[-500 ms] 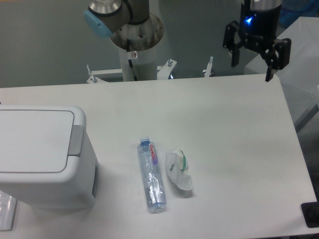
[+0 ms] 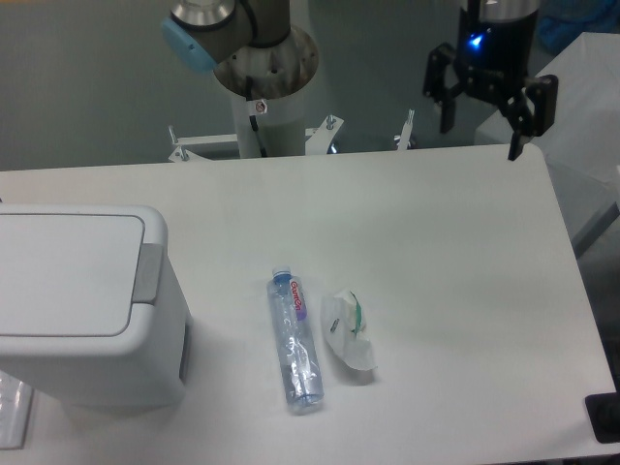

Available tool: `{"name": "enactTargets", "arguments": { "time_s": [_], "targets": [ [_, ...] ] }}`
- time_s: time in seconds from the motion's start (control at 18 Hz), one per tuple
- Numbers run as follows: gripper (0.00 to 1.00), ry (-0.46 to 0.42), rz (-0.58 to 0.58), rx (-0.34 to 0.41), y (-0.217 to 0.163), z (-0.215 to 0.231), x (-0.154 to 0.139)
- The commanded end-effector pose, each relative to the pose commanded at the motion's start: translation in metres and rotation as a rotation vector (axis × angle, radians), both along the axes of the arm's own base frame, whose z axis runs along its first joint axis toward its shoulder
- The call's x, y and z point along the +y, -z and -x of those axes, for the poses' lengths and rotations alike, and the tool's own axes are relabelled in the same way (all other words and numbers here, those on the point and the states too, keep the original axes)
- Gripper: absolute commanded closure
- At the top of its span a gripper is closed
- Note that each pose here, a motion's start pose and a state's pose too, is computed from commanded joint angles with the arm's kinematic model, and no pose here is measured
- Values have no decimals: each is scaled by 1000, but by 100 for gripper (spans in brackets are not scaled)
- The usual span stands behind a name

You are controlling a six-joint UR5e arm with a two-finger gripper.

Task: Open the trash can
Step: 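Move the open gripper across the table to above the trash can lid edge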

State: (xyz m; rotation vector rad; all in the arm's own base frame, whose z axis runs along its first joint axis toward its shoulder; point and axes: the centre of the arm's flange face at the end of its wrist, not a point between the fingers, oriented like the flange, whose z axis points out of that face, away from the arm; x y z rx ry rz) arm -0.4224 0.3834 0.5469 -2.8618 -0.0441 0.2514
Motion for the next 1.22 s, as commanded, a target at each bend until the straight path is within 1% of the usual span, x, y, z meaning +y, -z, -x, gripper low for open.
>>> {"name": "enactTargets", "arguments": {
  "time_s": [0.06,0.11,0.17,0.22,0.33,0.44,0.56,0.67,0.72,0.78,1.06,1.22],
  "targets": [
    [0,-58,-30,-17,3,-9,20],
    [0,-98,-69,-15,1,-19,36],
    [0,-168,-122,-30,2,-25,49],
    [0,-221,-153,-57,4,-27,53],
    [0,-277,-222,-122,2,-41,68],
    [0,-316,-279,-212,1,-57,83],
    [0,-369,-311,-280,2,-65,91],
    [0,-396,-324,-325,7,-77,107],
    [0,-395,-319,-347,14,-91,124],
    [0,-393,-320,-356,16,-100,134],
    [0,-469,-317,-419,31,-122,161],
    [0,-456,-317,-425,38,-133,174]
  ]
}}
